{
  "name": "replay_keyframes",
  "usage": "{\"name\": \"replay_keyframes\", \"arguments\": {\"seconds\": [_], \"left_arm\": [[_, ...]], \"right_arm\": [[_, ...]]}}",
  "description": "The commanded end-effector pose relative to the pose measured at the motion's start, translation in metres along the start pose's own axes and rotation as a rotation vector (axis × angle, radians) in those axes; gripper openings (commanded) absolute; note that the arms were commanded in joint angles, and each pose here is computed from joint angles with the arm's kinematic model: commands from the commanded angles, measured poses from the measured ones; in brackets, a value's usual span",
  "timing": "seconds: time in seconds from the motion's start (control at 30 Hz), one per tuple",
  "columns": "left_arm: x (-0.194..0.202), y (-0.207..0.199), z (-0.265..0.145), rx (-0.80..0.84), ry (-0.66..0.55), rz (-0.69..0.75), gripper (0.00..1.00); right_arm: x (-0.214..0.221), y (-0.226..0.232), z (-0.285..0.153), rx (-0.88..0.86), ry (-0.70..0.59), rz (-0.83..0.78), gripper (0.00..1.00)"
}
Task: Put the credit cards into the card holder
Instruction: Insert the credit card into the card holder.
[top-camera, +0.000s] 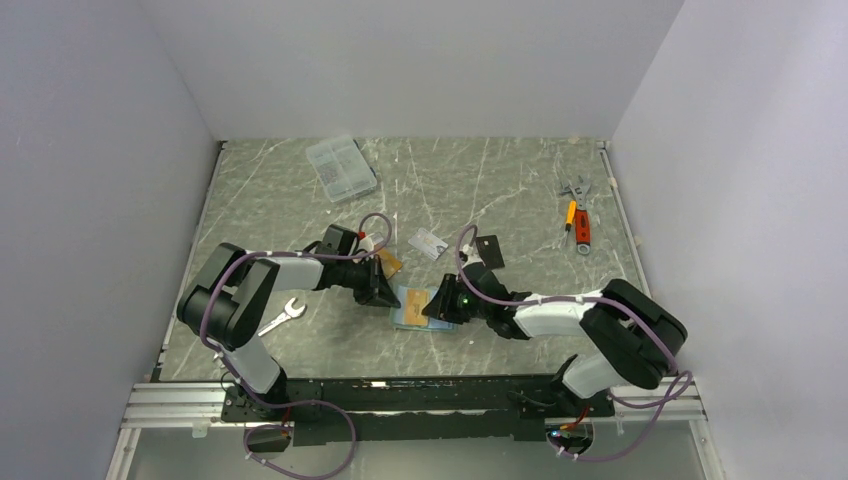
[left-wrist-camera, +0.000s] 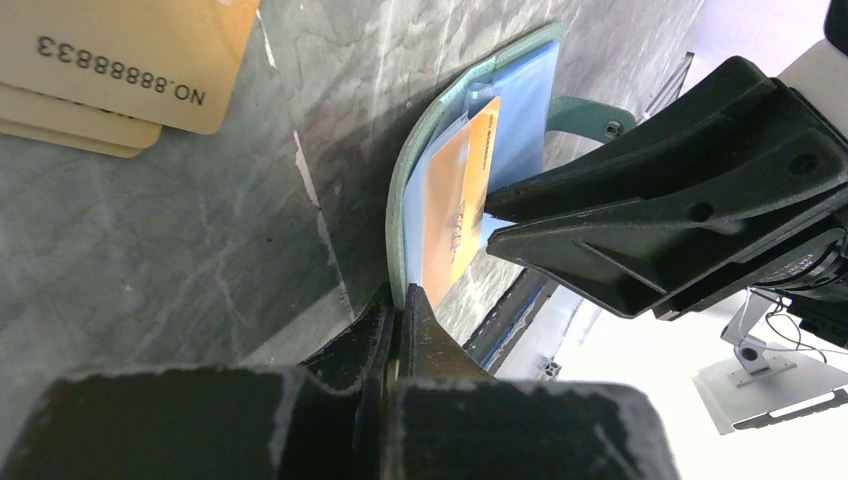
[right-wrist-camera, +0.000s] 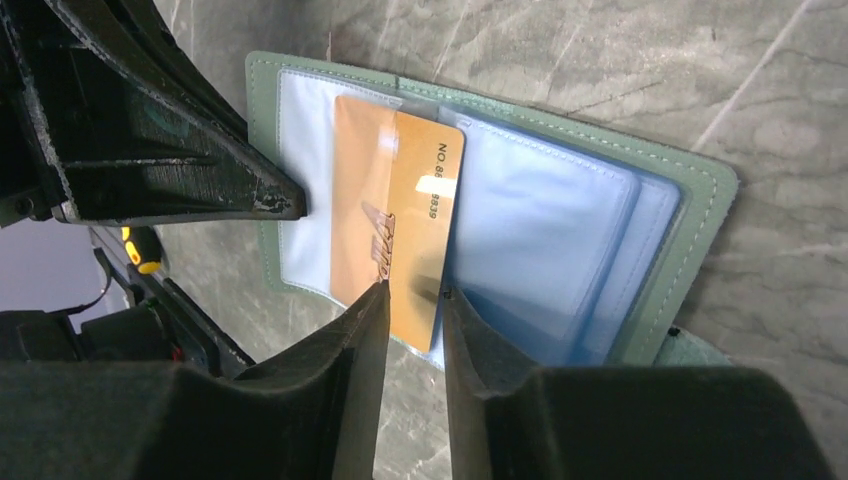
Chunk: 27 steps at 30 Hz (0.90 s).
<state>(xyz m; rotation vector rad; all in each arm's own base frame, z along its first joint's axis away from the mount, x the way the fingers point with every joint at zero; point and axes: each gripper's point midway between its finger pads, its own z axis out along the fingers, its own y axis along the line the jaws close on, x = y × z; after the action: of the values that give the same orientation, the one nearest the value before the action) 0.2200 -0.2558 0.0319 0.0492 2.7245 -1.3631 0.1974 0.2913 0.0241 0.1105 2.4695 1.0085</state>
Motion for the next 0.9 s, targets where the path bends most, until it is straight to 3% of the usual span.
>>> {"name": "replay_keyframes", "arguments": {"seconds": [0.0,0.23,0.33,0.43,0.5,0.87], "left_arm": [[-0.009,-0.016,-0.001,0.047,-0.01,0.056,0.0],[-0.008,-0.016,-0.001,0.048,-0.009,0.056,0.0],[-0.008,-0.016,-0.001,0.046,-0.009,0.057,0.0],[-0.009,-0.016,0.0,0.046,-0.009,0.058,0.0],[-0.008,-0.017,0.0,0.046,-0.008,0.058,0.0],[-0.009,-0.018,0.001,0.048,-0.006,0.061,0.0]], "right_arm": [[0.013,-0.036,-0.012,0.161,0.044,-0.058,0.31],[0.004,-0.032,-0.016,0.17,0.013,-0.081,0.31],[-0.001,-0.028,-0.013,0.166,0.0,-0.081,0.24],[-0.004,-0.024,-0.008,0.164,0.001,-0.081,0.08],[-0.011,-0.026,-0.003,0.185,-0.024,-0.079,0.02],[-0.011,-0.017,0.012,0.185,-0.007,-0.086,0.0]]}}
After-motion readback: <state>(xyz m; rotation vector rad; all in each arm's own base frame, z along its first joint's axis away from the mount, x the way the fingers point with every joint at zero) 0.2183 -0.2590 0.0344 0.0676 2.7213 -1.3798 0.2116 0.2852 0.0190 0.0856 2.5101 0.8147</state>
